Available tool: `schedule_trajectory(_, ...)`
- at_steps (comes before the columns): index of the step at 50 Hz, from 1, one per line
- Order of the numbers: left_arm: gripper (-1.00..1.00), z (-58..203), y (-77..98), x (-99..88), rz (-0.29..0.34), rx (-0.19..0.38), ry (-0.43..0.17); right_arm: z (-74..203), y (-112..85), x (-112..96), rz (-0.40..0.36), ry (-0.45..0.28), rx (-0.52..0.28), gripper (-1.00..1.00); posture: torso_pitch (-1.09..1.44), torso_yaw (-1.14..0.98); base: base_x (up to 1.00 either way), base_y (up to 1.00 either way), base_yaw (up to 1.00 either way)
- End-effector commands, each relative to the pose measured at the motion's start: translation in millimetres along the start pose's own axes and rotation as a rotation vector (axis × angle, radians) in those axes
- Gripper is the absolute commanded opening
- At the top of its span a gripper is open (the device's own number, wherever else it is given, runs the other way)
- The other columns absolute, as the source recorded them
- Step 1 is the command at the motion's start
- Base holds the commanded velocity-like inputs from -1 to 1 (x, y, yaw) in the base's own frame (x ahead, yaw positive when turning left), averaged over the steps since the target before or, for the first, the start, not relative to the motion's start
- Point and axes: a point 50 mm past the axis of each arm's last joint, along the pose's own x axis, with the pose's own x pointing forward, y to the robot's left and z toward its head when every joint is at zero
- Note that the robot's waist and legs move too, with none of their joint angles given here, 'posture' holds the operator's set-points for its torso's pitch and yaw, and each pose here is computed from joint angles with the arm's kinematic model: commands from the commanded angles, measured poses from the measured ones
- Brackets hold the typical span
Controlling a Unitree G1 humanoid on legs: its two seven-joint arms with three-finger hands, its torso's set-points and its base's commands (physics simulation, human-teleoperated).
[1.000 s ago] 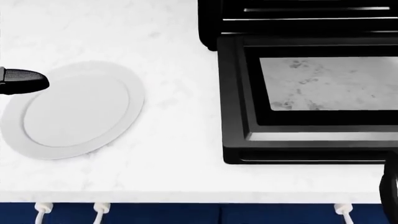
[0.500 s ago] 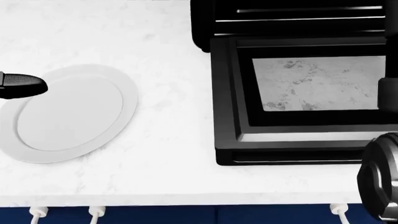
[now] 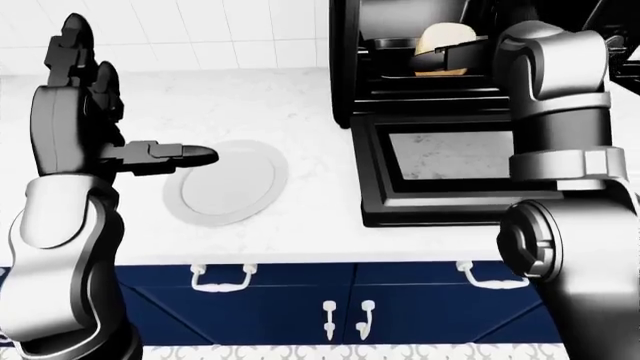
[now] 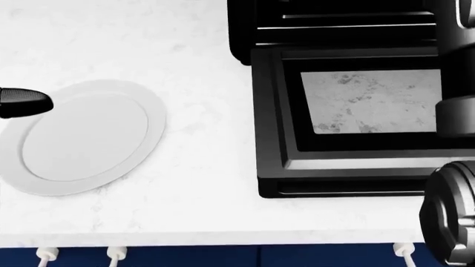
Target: Pick the bread from the tray and place it on the plate on the counter.
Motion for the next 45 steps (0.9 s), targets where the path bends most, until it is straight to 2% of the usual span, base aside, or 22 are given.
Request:
schedule_trajectory(1, 1.00, 14.4, 3.4, -0.3, 0.017, 0.009, -0.079, 25.0, -5.8, -9.7, -0.013, -0.103, 0.017, 1.00, 0.00, 0.00, 0.00, 0.00, 0.00)
schedule_trajectory(13, 1.00, 11.2, 5.1, -3.2, 0.022, 0.010, -0.076, 23.6, 0.5, -9.6, 0.015, -0.108, 0.014, 0.98, 0.00, 0.00, 0.00, 0.00, 0.00)
schedule_trajectory(21, 1.00, 10.1, 5.9, -4.0, 0.023, 0.010, -0.075, 25.4, 1.8, -10.4, 0.021, -0.111, 0.006, 0.55, 0.00, 0.00, 0.00, 0.00, 0.00)
schedule_trajectory(34, 1.00, 13.4, 6.5, -2.1, 0.027, 0.010, -0.080, 29.1, 1.2, -11.6, 0.026, -0.118, -0.005, 0.18, 0.00, 0.00, 0.00, 0.00, 0.00)
schedule_trajectory(45, 1.00, 15.2, 8.7, -4.4, 0.028, 0.011, -0.082, 34.0, -2.0, -13.2, 0.010, -0.145, 0.007, -0.33, 0.00, 0.00, 0.00, 0.00, 0.00)
